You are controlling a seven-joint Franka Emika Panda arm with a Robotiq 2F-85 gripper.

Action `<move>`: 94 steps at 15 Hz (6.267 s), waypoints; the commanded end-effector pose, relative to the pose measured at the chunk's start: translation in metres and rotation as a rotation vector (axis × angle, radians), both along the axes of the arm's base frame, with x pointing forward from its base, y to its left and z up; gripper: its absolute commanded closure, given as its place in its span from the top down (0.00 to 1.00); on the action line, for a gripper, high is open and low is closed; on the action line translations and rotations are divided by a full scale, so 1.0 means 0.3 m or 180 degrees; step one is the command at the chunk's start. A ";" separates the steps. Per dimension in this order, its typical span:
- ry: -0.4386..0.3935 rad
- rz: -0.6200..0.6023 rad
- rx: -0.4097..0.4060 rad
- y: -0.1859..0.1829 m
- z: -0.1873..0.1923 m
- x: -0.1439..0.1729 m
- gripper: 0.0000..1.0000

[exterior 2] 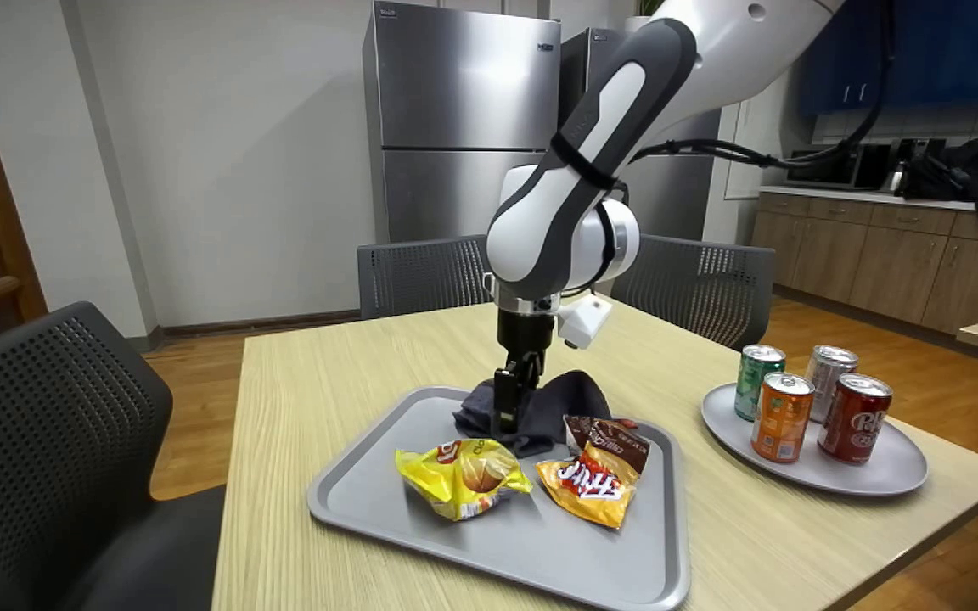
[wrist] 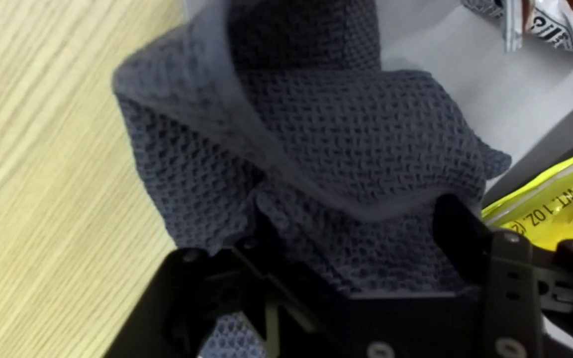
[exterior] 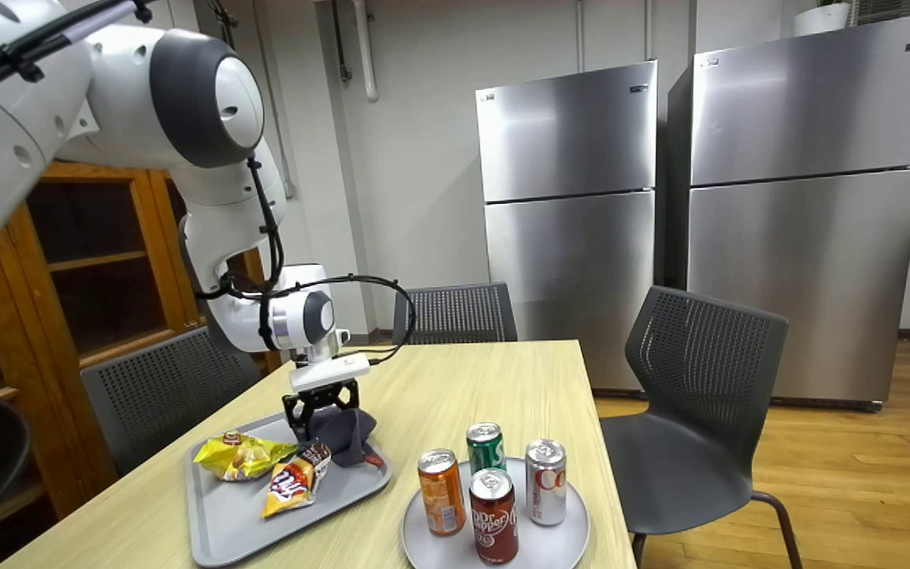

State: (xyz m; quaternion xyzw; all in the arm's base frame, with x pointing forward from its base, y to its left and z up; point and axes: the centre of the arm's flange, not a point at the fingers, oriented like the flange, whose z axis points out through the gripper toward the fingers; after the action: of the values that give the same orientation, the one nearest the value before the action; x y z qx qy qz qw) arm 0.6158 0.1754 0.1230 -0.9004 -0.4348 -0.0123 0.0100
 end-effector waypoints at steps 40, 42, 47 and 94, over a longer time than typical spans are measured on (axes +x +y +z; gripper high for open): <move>0.0002 -0.0017 -0.0118 -0.348 0.427 0.249 0.03; 0.0003 -0.0105 -0.0107 -0.374 0.401 0.275 0.03; 0.0027 -0.0291 -0.0120 -0.407 0.308 0.348 0.03; 0.0483 -0.0655 -0.0101 -0.232 0.339 -0.163 1.00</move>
State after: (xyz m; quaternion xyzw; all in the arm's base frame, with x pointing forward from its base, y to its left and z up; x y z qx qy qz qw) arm 0.5969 0.1042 0.2117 -0.9430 -0.3252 0.0662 0.0270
